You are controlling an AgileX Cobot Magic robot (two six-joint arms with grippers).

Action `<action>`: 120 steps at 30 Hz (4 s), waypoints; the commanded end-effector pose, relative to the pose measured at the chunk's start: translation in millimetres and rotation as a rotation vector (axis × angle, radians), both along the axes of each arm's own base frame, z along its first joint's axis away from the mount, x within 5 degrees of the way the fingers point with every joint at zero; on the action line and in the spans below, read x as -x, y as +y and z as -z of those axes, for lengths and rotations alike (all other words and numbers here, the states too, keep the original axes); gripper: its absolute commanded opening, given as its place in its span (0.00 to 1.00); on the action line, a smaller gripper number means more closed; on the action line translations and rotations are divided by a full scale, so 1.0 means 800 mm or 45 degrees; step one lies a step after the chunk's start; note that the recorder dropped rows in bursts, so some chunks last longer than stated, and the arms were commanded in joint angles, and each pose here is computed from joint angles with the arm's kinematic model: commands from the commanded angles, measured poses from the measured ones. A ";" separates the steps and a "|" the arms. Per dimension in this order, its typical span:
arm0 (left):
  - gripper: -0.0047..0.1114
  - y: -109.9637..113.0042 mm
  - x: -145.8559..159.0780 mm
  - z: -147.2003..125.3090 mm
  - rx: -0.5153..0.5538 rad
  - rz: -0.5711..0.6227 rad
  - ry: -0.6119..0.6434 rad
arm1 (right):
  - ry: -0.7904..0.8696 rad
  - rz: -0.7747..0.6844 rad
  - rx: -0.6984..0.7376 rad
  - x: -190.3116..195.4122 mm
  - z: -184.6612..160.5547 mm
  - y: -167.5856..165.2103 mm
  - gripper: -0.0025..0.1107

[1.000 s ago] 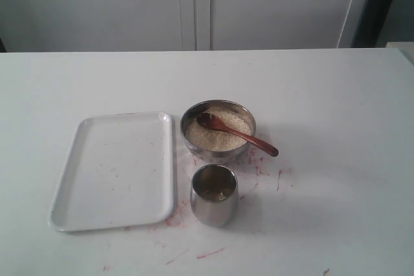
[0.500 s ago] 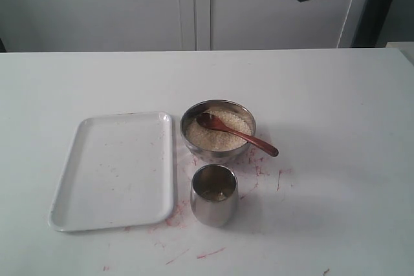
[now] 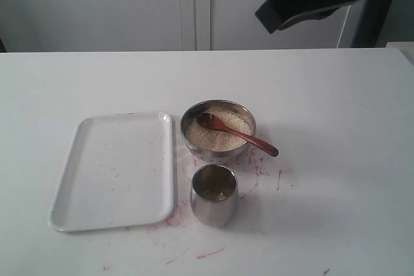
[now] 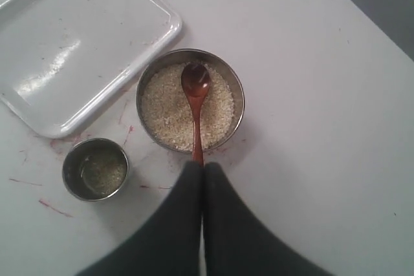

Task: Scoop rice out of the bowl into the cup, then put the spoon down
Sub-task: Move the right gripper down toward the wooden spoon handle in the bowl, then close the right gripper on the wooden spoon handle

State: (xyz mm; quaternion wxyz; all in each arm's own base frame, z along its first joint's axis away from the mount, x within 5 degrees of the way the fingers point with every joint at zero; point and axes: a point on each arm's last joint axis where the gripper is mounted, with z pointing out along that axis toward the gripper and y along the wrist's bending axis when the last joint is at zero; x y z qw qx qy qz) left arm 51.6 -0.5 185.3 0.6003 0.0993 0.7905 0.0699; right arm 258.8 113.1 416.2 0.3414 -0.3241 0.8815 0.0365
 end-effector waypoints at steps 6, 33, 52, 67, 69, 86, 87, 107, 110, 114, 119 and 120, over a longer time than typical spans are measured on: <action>0.16 0.000 0.001 0.009 0.006 0.003 0.072 | -0.039 -0.036 0.154 -0.021 0.062 -0.001 0.02; 0.16 0.000 0.001 0.009 0.006 0.003 0.072 | 0.203 -0.058 0.250 -0.065 0.173 0.018 0.02; 0.16 0.000 0.001 0.009 0.006 0.003 0.072 | 0.273 -0.059 0.260 -0.074 0.197 0.023 0.55; 0.16 0.000 0.001 0.009 0.006 0.003 0.072 | 0.362 -0.045 0.210 -0.077 0.215 0.030 0.56; 0.16 0.000 0.001 0.009 0.006 0.003 0.072 | 0.374 -0.046 0.215 -0.079 0.219 0.031 0.56; 0.16 0.000 0.001 0.009 0.006 0.003 0.072 | 0.415 -0.062 0.301 -0.093 0.255 0.032 0.56; 0.16 0.000 0.001 0.009 0.006 0.003 0.072 | 0.418 -0.061 0.314 -0.094 0.258 0.031 0.55; 0.16 0.000 0.001 0.009 0.006 0.003 0.072 | 0.373 -0.045 0.390 -0.104 0.271 0.028 0.51; 0.16 0.000 0.001 0.009 0.006 0.003 0.072 | 0.372 -0.044 0.388 -0.104 0.271 0.028 0.51; 0.16 0.000 0.001 0.009 0.006 0.003 0.072 | 0.372 -0.044 0.388 -0.104 0.271 0.028 0.45; 0.16 0.000 0.001 0.009 0.006 0.003 0.072 | 0.372 -0.044 0.388 -0.104 0.271 0.028 0.41; 0.16 0.000 0.001 0.009 0.006 0.003 0.072 | 0.372 -0.044 0.388 -0.104 0.271 0.028 0.41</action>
